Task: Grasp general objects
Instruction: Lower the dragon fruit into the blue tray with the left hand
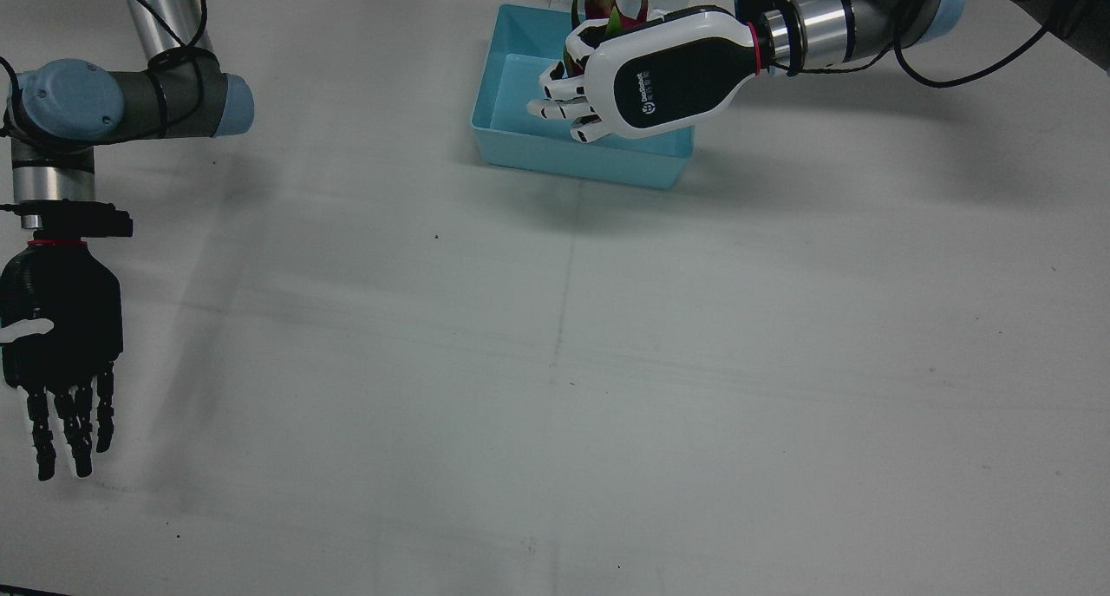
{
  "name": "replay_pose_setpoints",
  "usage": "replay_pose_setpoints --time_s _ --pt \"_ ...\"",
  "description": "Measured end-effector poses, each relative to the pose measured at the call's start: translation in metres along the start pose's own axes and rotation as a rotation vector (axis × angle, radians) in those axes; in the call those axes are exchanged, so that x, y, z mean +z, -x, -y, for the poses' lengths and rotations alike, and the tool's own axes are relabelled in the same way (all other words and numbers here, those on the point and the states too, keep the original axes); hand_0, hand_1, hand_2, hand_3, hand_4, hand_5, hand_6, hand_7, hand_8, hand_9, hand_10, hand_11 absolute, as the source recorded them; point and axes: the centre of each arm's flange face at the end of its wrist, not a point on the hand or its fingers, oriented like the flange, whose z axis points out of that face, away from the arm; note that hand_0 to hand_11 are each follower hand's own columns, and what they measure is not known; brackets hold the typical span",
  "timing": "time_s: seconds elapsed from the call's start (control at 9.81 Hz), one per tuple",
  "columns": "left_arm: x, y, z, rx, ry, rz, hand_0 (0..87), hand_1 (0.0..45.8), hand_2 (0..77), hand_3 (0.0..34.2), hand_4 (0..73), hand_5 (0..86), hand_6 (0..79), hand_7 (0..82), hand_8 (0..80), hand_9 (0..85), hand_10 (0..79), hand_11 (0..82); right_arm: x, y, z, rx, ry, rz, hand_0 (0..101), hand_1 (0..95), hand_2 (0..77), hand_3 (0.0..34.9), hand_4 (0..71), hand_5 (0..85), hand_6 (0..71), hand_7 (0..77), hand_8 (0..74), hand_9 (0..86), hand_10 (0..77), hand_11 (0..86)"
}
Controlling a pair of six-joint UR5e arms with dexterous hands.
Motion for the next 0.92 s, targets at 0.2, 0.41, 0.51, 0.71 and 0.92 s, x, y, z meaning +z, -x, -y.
replay_pose_setpoints --time_s 0.2,0.41,0.51,0.71,0.92 --pt "0.000 0.005 -0.003 -0.004 0.004 0.013 80.5 0.0 50.7 0.0 67.1 72.0 25.6 62.7 28.9 32.7 10.4 60.0 0.000 0.000 0.000 0.000 0.000 0.000 0 6.5 1.6 0.0 0.0 0.0 0.0 0.0 0.0 1.1 0.0 0.5" --pt "0.003 0.021 -0.016 -0.003 0.013 0.052 80.3 0.0 50.7 0.0 67.6 72.5 25.6 64.9 24.0 27.3 10.4 60.0 0.000 0.000 0.000 0.000 0.000 0.000 0 6.5 2.2 0.0 0.0 0.0 0.0 0.0 0.0 1.1 0.0 1.1" --pt "0.004 0.028 -0.022 0.000 0.019 0.068 80.3 0.0 50.7 0.0 67.6 72.5 25.6 64.9 24.0 27.3 10.4 60.0 0.000 0.000 0.000 0.000 0.000 0.000 0 6.5 1.6 0.0 0.0 0.0 0.0 0.0 0.0 1.1 0.0 1.1" --pt "0.007 0.038 -0.031 -0.002 0.029 0.091 80.3 0.0 50.7 0.0 67.6 72.5 25.6 64.9 18.0 18.5 10.4 60.0 0.000 0.000 0.000 0.000 0.000 0.000 0 6.5 2.2 0.0 0.0 0.0 0.0 0.0 0.0 1.1 0.0 0.5" --pt "0.008 0.044 -0.034 -0.003 0.033 0.101 76.8 0.0 50.7 0.2 37.1 86.2 3.8 72.5 1.6 1.6 11.4 60.5 0.000 0.000 0.000 0.000 0.000 0.000 0 6.5 2.2 0.0 0.0 0.0 0.0 0.0 0.0 1.1 0.0 0.5"
